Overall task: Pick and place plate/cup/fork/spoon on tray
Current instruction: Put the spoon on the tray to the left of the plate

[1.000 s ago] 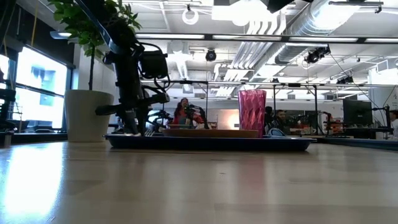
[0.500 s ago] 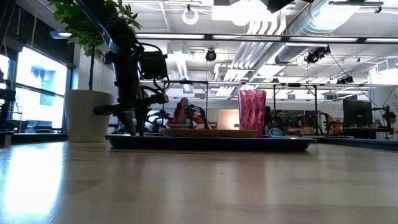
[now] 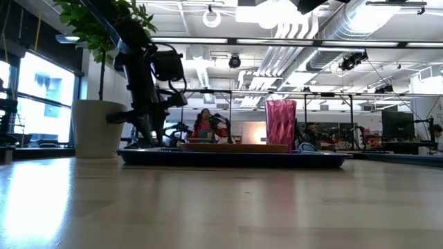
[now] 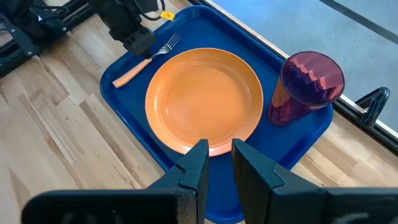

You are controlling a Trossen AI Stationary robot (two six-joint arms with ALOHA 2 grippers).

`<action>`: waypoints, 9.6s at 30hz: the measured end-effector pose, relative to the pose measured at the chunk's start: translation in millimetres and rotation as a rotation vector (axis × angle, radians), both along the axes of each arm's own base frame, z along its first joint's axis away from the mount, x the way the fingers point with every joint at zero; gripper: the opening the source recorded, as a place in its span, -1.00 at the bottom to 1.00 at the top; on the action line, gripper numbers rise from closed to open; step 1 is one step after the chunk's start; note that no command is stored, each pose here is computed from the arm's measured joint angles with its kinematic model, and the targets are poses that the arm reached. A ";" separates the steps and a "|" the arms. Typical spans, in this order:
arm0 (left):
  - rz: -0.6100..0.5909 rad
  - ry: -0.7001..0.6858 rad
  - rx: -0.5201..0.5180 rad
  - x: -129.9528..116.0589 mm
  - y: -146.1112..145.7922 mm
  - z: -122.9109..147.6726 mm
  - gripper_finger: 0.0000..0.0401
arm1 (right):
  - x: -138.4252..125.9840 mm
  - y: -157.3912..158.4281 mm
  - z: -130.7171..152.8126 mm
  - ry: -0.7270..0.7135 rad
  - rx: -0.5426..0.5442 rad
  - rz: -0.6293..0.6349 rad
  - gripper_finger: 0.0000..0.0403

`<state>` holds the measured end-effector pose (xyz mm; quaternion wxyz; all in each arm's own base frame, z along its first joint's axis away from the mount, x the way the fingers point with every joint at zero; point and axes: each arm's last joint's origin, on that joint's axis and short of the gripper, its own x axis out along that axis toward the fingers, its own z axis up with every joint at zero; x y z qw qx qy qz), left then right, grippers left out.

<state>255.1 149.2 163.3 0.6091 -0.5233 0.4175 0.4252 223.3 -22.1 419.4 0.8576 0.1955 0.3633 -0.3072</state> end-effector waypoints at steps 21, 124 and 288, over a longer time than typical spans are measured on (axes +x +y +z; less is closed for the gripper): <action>-0.303 -0.292 0.266 -10.9 -36.7 84.1 -0.62 | -1.2 42.3 -12.5 0.038 0.322 -0.081 -0.69; -0.741 -0.598 0.291 10.7 -123.7 115.3 -0.62 | -64.9 209.4 -268.0 0.475 0.605 -0.541 -0.92; -0.305 -0.605 -0.009 12.1 -160.6 115.1 -0.29 | 9.9 31.3 24.8 -0.026 -0.144 -0.078 -0.46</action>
